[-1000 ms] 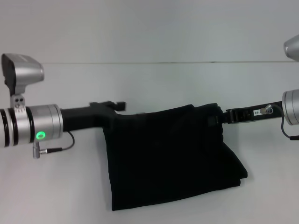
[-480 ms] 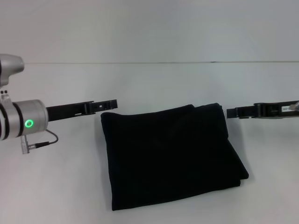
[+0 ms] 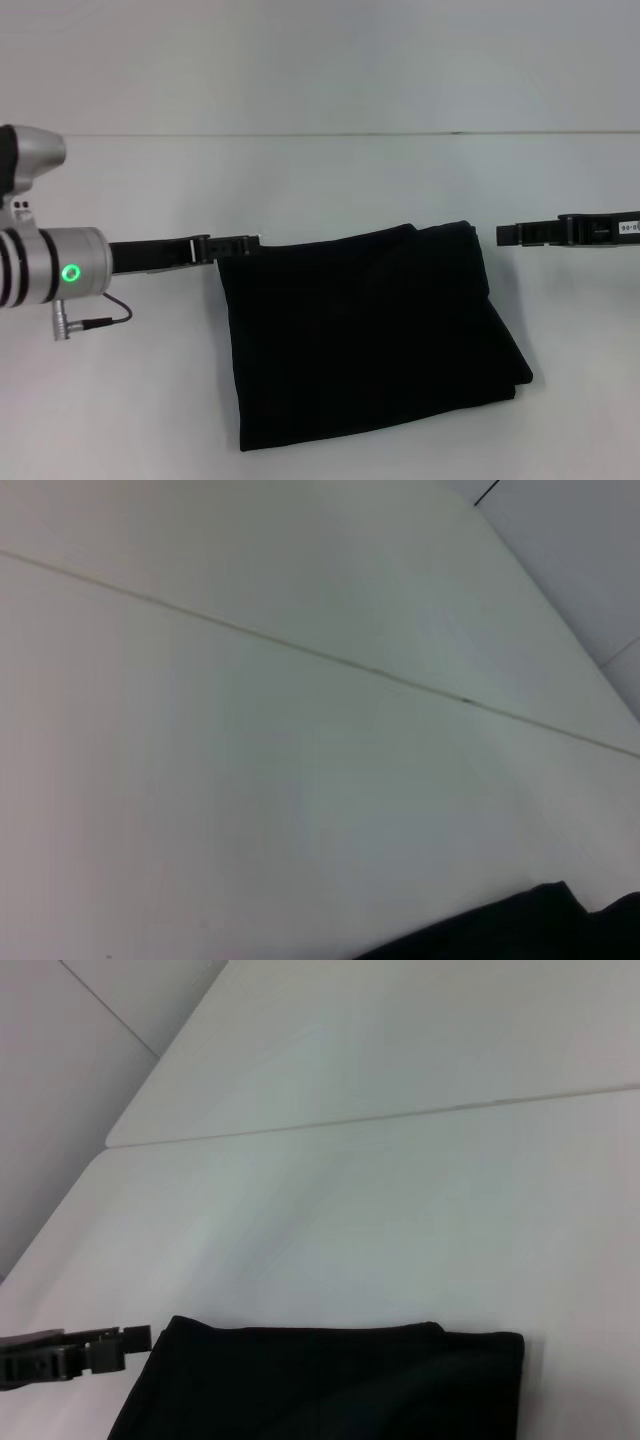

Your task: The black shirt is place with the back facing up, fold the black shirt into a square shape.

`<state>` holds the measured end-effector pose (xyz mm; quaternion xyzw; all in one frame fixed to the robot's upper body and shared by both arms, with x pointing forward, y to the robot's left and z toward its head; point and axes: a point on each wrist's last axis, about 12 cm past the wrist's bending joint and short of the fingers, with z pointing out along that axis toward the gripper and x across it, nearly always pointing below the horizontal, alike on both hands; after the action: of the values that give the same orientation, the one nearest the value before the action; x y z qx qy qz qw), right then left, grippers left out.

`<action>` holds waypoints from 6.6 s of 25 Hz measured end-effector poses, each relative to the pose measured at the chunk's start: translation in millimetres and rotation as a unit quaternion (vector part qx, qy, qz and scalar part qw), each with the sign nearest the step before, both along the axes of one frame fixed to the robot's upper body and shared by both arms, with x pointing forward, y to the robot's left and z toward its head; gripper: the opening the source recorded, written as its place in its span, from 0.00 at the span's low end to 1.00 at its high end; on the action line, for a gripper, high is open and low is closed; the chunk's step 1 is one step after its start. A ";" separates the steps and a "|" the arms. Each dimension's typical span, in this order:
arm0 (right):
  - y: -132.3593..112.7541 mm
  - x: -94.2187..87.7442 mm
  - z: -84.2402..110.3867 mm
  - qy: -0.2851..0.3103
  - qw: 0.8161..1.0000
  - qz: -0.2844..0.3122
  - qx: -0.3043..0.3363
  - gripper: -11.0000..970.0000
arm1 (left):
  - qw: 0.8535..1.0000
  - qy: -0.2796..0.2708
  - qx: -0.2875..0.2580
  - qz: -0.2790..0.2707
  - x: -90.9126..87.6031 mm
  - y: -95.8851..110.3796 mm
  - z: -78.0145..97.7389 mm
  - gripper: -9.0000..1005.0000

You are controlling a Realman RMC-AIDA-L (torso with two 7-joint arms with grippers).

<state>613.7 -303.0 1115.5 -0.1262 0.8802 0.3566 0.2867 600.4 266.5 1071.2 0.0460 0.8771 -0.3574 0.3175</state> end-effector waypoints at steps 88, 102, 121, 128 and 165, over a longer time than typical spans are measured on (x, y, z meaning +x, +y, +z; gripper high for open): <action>6.7 -5.3 -3.2 0.006 1.000 0.026 0.010 0.62 | 0.997 0.073 0.022 0.001 14.0 -17.1 1.6 0.94; 5.3 -8.1 -6.3 0.007 1.000 0.027 0.010 0.62 | 0.998 0.049 0.036 -0.024 16.2 -33.4 -0.2 0.88; 10.0 -8.4 -8.5 -0.005 1.000 0.026 0.014 0.62 | 0.999 0.029 0.024 -0.024 20.1 -31.9 6.2 0.16; 6.7 -7.4 -6.5 -0.010 1.000 0.025 0.012 0.61 | 1.000 0.022 0.016 -0.015 22.6 -28.6 9.9 0.09; 43.7 1.8 -49.5 0.007 0.998 -0.056 -0.020 0.20 | 1.000 0.015 0.022 -0.014 22.4 -26.4 8.2 0.09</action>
<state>615.5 -259.2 1066.0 -0.0799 0.8948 0.3231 0.2976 622.8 240.1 1079.4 0.0597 0.8885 -0.3432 0.2988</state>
